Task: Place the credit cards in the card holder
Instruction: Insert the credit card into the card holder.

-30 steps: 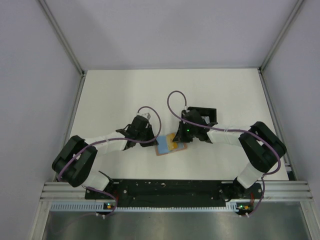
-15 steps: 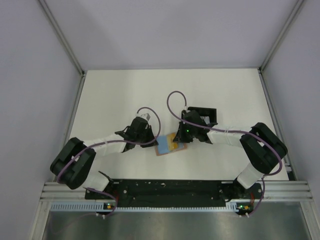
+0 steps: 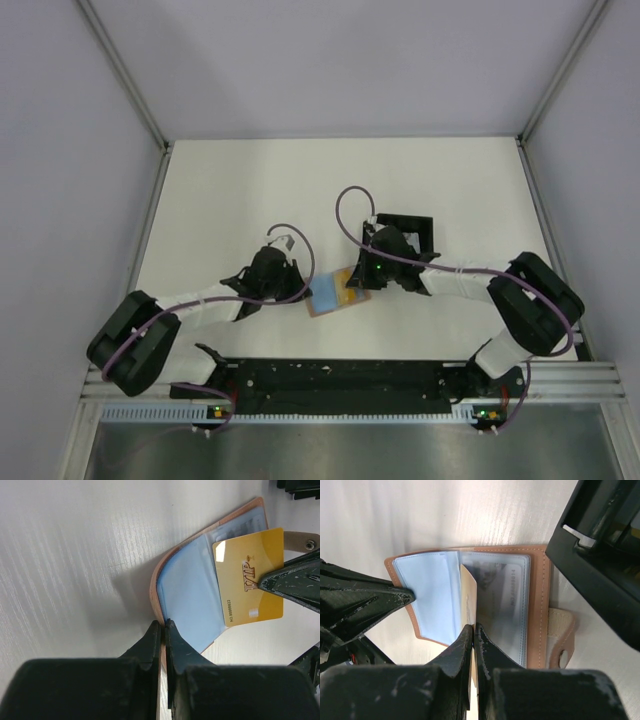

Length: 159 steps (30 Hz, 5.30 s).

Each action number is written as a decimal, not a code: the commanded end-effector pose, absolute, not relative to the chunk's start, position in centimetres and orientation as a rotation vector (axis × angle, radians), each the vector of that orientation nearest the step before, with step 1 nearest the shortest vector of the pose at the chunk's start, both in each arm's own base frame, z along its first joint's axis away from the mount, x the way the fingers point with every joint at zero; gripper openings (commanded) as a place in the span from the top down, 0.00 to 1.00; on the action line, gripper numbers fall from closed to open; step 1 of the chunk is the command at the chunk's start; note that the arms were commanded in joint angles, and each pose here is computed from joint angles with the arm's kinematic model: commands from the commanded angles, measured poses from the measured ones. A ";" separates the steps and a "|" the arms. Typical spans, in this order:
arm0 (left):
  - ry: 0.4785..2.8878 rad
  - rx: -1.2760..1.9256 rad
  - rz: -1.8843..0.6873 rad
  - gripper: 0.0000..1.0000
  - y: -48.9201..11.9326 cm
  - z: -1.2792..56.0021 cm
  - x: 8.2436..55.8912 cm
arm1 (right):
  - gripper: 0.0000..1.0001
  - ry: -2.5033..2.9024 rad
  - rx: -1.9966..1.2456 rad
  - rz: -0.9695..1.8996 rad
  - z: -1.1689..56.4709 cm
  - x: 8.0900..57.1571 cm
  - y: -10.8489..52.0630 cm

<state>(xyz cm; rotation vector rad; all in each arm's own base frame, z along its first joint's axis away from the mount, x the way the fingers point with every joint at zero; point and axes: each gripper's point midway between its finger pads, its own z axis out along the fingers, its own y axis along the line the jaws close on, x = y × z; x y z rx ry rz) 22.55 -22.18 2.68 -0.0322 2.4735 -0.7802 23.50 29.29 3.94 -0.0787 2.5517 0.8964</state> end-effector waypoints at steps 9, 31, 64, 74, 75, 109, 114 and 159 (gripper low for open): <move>2.479 0.067 -0.698 1.00 -21.2 1.8 22.5 | 1.00 2.530 -0.138 0.858 3.7 23.6 29.4; 2.462 0.030 -0.678 0.95 -21.4 2.2 23.7 | 1.00 2.632 -0.233 0.851 0.6 22.8 31.3; 2.473 -0.022 -0.667 0.90 -20.8 1.7 23.3 | 0.57 2.593 -0.281 0.788 2.4 20.7 33.8; 2.465 -0.009 -0.682 0.90 -21.1 1.9 23.4 | 0.60 2.518 -0.381 0.914 4.0 20.7 36.4; 2.464 -0.009 -0.681 0.90 -21.0 1.9 23.4 | 0.60 2.515 -0.378 0.914 4.1 20.9 36.5; 2.468 -0.004 -0.645 1.00 -20.6 1.6 23.6 | 0.53 2.451 -0.290 0.865 5.0 24.6 37.5; 2.468 0.011 -0.640 1.00 -20.6 1.6 23.8 | 0.54 2.432 -0.346 0.955 5.5 24.0 38.6; 2.647 0.166 -0.434 1.00 -17.9 4.6 21.4 | 0.52 2.478 -0.263 0.480 6.2 23.1 27.6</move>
